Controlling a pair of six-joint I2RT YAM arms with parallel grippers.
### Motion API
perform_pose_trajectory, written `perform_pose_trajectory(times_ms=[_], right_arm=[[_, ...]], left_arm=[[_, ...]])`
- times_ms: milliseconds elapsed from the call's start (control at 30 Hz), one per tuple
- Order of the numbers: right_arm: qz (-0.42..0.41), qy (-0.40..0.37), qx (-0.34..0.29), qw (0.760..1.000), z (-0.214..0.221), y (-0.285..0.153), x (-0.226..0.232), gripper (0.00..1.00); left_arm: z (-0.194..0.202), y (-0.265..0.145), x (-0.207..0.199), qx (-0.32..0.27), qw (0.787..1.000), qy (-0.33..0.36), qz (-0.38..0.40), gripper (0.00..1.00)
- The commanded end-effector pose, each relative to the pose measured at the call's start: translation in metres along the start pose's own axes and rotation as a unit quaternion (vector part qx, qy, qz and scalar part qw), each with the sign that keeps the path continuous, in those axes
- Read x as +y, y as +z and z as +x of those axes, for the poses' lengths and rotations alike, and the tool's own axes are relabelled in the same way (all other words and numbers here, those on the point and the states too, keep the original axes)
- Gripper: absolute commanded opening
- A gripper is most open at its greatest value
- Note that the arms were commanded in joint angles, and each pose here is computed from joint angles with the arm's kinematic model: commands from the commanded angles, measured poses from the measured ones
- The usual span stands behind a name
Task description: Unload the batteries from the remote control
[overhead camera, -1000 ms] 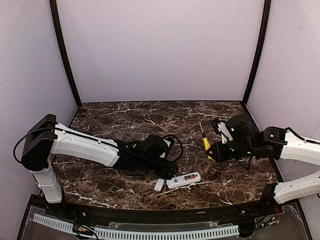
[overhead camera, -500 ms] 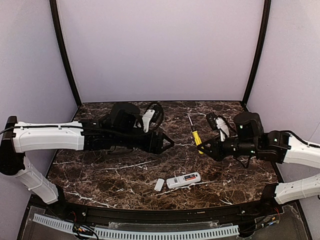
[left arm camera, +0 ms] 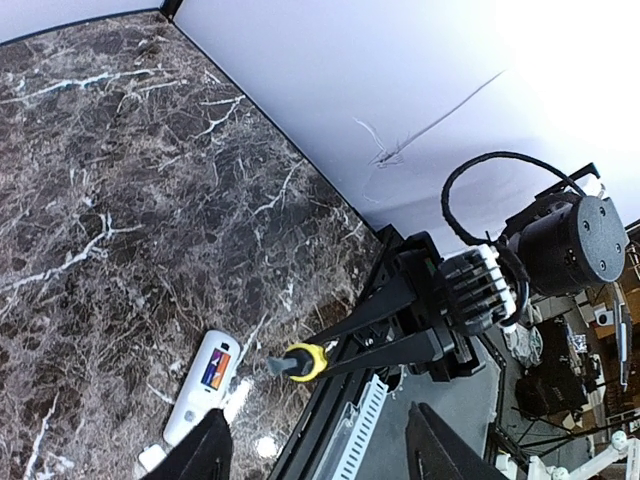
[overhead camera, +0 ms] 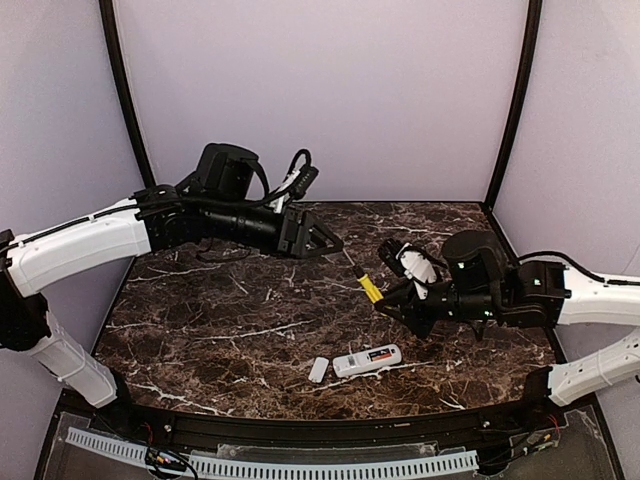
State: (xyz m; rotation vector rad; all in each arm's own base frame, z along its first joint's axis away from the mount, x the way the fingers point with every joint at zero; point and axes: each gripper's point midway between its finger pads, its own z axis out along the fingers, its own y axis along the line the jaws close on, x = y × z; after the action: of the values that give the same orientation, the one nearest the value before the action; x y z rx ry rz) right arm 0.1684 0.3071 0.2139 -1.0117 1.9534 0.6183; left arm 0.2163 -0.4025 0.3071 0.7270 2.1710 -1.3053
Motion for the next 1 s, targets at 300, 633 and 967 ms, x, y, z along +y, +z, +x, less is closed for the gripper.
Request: perform_pose_trajectory(times_ms=[300, 633, 967], right_arm=[[0.002, -0.084, -0.012, 0.996, -0.018, 0.014, 0.027, 0.0], [0.022, -0.09, -0.009, 0.996, -0.02, 0.02, 0.025, 0.0], [0.024, -0.099, -0.003, 0.995, -0.018, 0.023, 0.024, 0.0]], left_arm=[[0.032, -0.014, 0.01, 0.088, 0.995, -0.039, 0.024, 0.44], [0.04, -0.002, 0.02, 0.098, 0.994, -0.051, 0.024, 0.36], [0.046, 0.01, 0.03, 0.108, 0.992, -0.062, 0.018, 0.29]])
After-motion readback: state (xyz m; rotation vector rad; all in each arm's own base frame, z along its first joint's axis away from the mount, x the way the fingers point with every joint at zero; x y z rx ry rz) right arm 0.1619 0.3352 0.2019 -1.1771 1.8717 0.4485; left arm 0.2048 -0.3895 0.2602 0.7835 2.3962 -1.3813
